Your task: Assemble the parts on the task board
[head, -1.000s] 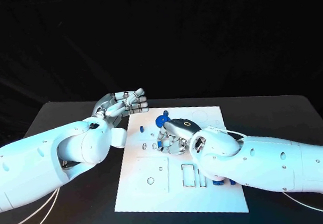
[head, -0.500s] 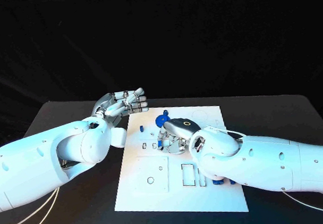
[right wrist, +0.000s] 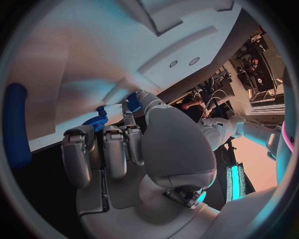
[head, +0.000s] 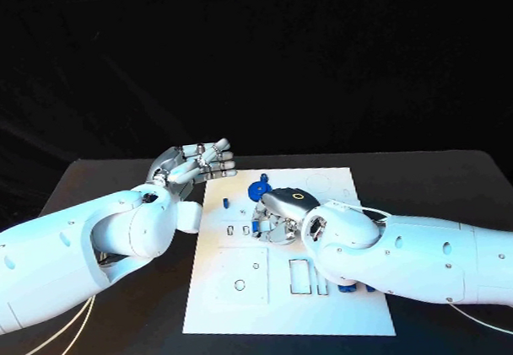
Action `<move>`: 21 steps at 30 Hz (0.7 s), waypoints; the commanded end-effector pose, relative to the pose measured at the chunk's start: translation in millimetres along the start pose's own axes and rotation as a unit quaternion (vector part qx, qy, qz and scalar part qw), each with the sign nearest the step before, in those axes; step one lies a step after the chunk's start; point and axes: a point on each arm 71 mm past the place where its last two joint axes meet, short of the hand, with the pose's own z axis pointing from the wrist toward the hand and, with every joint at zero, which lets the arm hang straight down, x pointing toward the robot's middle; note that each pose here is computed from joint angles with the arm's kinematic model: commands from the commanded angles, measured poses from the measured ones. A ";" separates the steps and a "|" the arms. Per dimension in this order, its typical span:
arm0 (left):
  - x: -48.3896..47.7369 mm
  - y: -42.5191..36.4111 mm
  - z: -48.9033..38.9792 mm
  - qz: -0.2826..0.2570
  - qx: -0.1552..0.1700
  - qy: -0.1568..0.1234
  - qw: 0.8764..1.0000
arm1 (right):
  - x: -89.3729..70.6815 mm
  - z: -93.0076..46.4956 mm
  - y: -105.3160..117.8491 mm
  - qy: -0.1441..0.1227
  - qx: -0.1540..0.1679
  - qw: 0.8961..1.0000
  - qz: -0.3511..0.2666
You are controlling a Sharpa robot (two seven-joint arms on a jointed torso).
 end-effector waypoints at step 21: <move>0.9 0.3 0.9 0.009 -0.003 0.014 1.000 | -6.2 -4.0 0.4 -0.039 -0.016 0.999 0.012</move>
